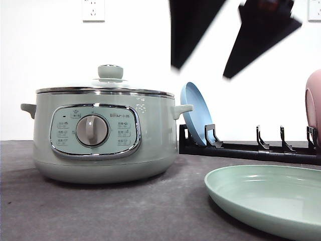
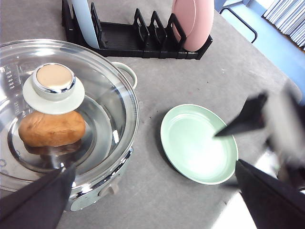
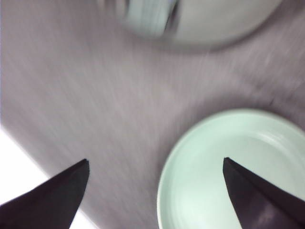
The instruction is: Transfer potato from steamer to green plate
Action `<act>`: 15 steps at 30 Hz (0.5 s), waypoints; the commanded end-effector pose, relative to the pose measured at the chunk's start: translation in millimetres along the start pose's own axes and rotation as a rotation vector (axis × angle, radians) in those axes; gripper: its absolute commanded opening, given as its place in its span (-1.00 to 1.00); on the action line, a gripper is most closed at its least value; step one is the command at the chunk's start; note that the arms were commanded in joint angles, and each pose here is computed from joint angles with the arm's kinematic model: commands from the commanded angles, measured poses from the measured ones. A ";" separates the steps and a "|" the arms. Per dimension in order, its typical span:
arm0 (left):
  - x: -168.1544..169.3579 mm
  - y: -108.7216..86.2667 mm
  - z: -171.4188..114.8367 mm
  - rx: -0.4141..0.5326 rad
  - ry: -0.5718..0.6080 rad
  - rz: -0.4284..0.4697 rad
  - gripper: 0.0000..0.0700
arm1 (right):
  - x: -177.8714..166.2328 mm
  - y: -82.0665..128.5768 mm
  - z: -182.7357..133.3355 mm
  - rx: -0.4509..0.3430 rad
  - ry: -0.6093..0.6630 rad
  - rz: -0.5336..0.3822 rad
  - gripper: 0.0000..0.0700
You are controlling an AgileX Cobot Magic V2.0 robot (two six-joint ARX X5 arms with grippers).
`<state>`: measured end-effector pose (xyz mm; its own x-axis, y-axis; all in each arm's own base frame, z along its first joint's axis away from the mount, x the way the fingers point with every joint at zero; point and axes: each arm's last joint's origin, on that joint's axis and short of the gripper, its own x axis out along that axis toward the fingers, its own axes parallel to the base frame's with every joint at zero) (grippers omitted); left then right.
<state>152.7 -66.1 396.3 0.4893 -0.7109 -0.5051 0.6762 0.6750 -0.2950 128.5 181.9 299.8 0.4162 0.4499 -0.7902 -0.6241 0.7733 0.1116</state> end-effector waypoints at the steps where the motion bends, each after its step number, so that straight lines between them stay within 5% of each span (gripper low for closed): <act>1: -2.2 -2.3 6.4 0.037 -0.018 -0.008 1.00 | -11.1 -12.0 5.1 0.021 -0.042 0.013 0.62; 8: -2.1 -2.2 6.4 0.049 -0.018 -0.008 1.00 | -62.6 -57.6 -3.6 0.081 -0.225 -0.023 0.62; 15: 4.0 2.0 7.4 0.039 0.003 0.006 1.00 | -103.7 -63.0 -33.7 0.143 -0.376 0.054 0.62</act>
<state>158.1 -67.8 393.4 0.4820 -0.7055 -0.5195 0.6836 0.6737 -0.2807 103.6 71.3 354.4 0.6218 0.5942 -0.5102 -0.5628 0.7920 0.2364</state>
